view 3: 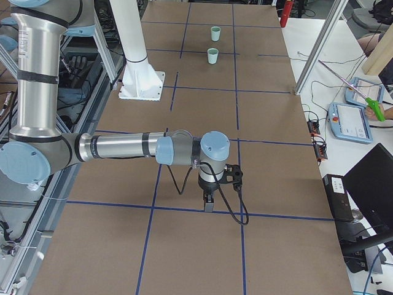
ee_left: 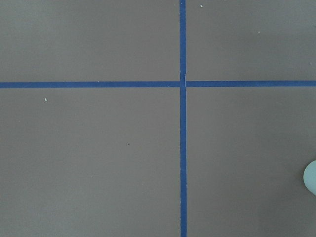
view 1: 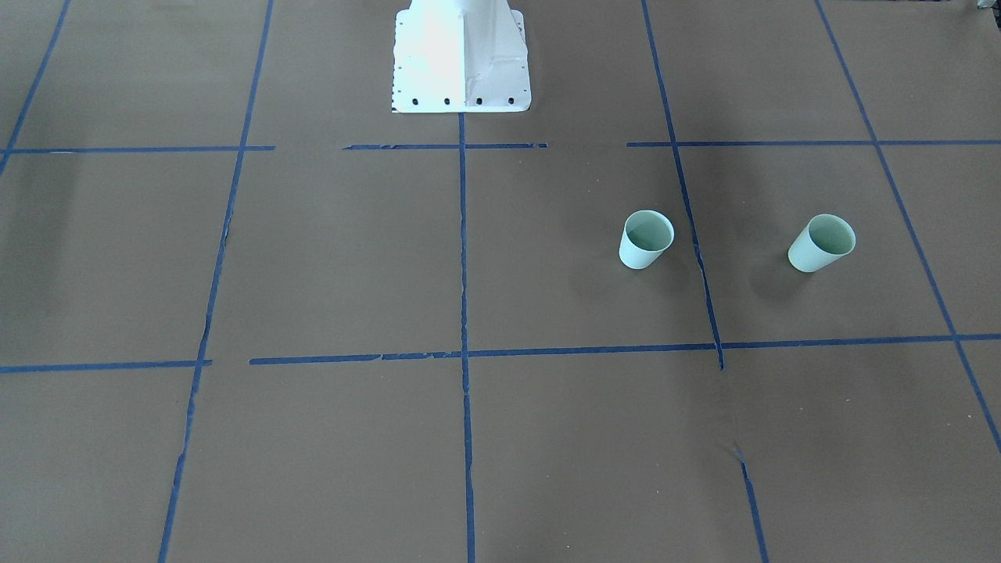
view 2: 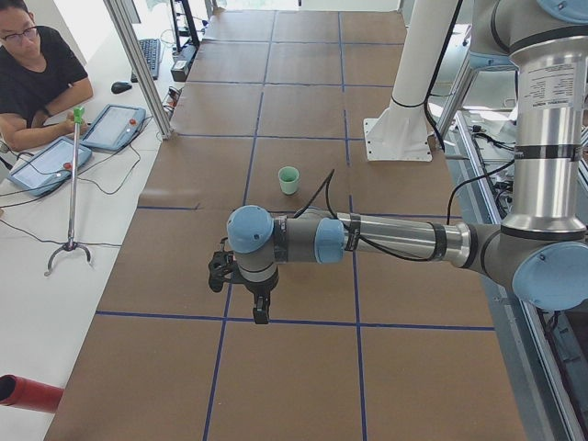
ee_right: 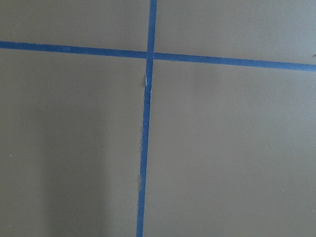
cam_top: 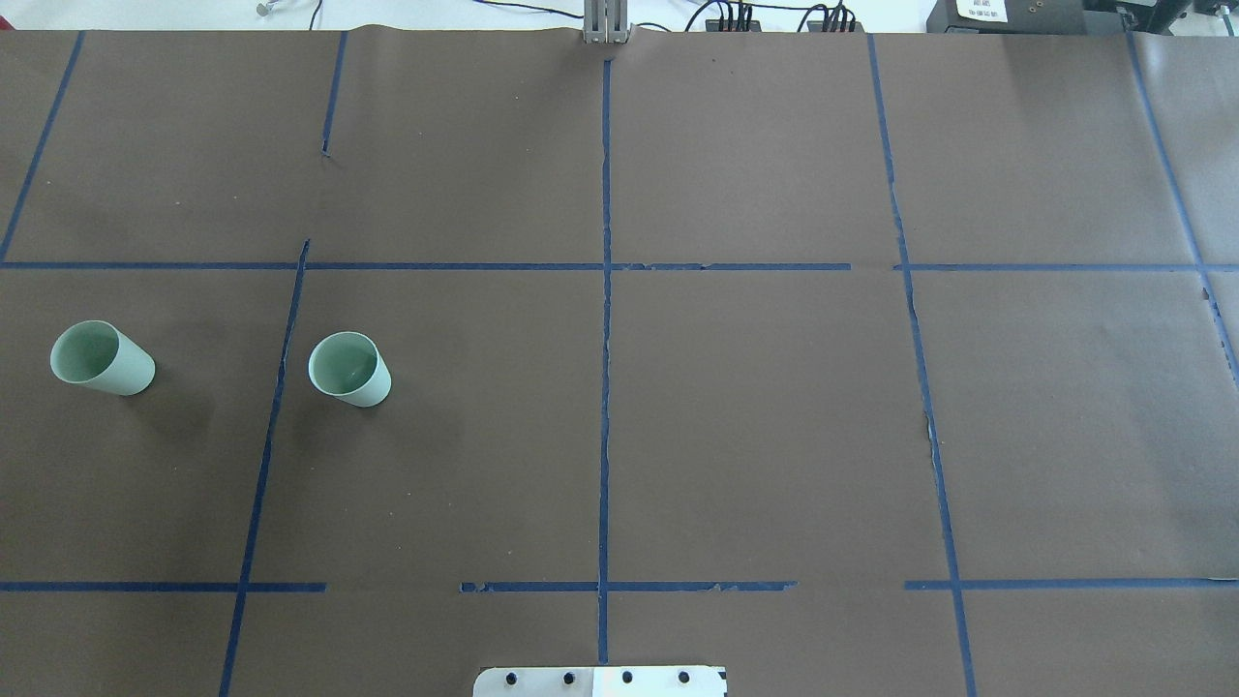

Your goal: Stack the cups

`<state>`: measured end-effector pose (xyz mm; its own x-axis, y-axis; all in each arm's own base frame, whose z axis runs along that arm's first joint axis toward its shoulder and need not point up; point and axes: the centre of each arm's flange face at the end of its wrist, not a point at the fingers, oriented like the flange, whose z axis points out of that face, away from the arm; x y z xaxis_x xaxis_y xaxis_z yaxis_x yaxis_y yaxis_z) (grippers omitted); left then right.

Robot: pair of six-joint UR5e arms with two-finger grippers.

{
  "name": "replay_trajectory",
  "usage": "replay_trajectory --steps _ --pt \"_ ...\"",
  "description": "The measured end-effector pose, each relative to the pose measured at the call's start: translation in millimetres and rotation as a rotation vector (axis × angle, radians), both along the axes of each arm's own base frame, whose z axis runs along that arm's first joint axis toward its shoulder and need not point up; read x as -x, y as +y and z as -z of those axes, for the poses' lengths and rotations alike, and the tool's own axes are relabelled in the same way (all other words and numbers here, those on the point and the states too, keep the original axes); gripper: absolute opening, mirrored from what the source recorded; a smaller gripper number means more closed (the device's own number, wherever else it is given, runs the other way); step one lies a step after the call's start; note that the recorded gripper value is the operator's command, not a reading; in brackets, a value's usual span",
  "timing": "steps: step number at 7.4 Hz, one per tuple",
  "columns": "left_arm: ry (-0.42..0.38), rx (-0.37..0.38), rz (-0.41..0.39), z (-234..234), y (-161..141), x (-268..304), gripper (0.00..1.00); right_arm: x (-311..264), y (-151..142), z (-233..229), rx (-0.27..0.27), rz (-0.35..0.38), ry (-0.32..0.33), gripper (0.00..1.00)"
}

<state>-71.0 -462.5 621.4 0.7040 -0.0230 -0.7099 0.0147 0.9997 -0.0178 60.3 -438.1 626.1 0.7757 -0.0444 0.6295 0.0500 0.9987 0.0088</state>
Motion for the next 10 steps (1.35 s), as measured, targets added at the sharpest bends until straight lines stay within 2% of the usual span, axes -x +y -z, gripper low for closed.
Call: replay_trajectory --steps 7,8,9,10 --pt "0.009 -0.055 -0.003 30.1 -11.0 -1.9 1.0 0.0 0.0 0.0 0.0 0.0 0.0 1.0" --pt "0.017 -0.083 -0.019 34.6 -15.1 -11.2 1.0 0.0 0.0 0.0 0.0 0.0 0.0 1.0" --pt "0.036 -0.112 -0.062 43.3 -22.0 -46.3 1.0 0.0 0.0 0.0 0.0 0.0 0.0 1.0" --pt "0.053 -0.088 -0.094 53.6 -27.0 -97.4 1.0 0.0 0.0 0.0 0.0 0.0 0.0 1.0"
